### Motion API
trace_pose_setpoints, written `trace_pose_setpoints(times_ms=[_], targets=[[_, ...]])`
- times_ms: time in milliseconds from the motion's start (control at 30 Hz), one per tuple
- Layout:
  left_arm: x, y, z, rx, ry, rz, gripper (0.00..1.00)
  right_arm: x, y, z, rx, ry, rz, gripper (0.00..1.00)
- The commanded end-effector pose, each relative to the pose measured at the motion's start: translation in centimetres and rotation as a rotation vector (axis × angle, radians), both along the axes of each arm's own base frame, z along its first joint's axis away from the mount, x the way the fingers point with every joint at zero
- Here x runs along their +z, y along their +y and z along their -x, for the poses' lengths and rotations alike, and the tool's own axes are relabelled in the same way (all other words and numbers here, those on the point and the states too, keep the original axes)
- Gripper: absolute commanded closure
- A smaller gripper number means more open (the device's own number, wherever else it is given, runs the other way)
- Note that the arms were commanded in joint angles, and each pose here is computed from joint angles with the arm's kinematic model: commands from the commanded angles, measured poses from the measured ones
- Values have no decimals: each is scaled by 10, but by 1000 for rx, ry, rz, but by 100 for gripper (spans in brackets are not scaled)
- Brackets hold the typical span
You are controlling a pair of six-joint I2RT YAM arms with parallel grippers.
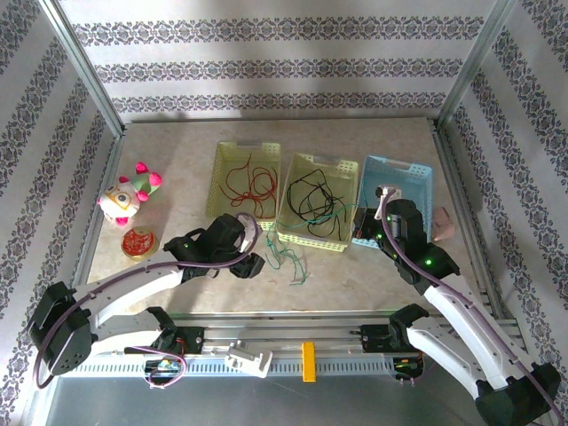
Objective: Untangle the cables
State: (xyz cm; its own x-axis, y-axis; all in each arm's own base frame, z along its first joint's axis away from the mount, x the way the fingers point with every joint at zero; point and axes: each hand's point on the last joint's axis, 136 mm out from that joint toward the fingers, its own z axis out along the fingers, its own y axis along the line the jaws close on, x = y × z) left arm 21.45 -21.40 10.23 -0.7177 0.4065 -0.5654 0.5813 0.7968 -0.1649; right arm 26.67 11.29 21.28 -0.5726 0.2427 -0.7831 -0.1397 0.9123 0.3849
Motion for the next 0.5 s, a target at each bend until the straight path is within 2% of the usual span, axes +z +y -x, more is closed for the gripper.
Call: trace_pose_setpoints(times_ms=[0, 167, 367, 467], targets=[[2, -19, -9, -32, -1, 64, 33, 17, 4, -4, 8, -35, -43, 100], [-15, -35, -24, -20, 39, 55, 37, 18, 4, -3, 13, -35, -44, 100], [-41, -42, -36, 8, 66, -15, 37, 20, 3, -1, 21, -42, -33, 100], [-51, -47, -40, 23, 77, -9, 37, 21, 2, 0, 17, -48, -31, 100]])
